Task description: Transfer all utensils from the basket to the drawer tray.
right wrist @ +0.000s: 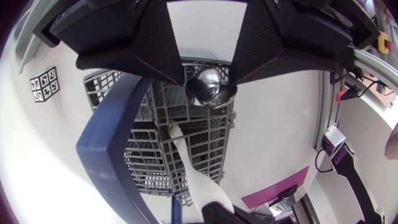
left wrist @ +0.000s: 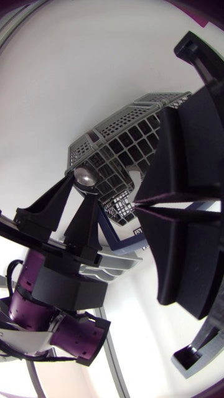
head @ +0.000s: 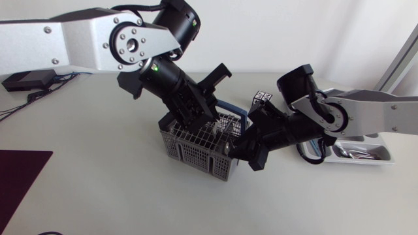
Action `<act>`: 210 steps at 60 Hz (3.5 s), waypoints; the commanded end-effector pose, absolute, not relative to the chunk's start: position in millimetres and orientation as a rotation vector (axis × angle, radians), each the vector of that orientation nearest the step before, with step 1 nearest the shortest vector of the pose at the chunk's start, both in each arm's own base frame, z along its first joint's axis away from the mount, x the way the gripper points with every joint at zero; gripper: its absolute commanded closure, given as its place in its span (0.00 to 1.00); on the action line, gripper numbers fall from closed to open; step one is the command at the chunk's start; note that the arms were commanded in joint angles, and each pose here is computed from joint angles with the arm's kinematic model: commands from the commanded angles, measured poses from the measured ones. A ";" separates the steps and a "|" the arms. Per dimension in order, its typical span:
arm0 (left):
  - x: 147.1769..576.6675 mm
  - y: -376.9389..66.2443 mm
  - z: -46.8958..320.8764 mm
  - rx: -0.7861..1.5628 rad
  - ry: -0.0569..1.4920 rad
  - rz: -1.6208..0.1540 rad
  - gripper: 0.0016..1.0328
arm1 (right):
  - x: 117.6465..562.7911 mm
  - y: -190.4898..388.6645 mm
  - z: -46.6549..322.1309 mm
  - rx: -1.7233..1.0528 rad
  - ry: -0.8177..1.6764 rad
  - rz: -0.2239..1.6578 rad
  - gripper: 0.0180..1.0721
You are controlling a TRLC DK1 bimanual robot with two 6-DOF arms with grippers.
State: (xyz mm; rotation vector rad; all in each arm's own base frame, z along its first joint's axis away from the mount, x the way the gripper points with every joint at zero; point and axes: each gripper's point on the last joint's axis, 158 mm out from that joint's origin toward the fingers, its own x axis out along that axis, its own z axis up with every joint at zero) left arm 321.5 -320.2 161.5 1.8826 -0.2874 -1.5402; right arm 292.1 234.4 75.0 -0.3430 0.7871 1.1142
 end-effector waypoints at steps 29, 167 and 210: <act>319.8 -324.0 196.2 1.747 -0.300 -1.449 0.97 | 261.2 226.7 48.2 -0.362 0.881 1.126 0.47; 318.3 -226.7 169.2 1.099 0.257 -0.971 0.72 | 303.6 170.5 93.1 -0.325 0.774 0.801 0.27; 333.0 -260.9 58.8 1.065 0.469 -0.980 0.96 | 352.9 167.1 74.8 -0.307 0.807 0.715 0.27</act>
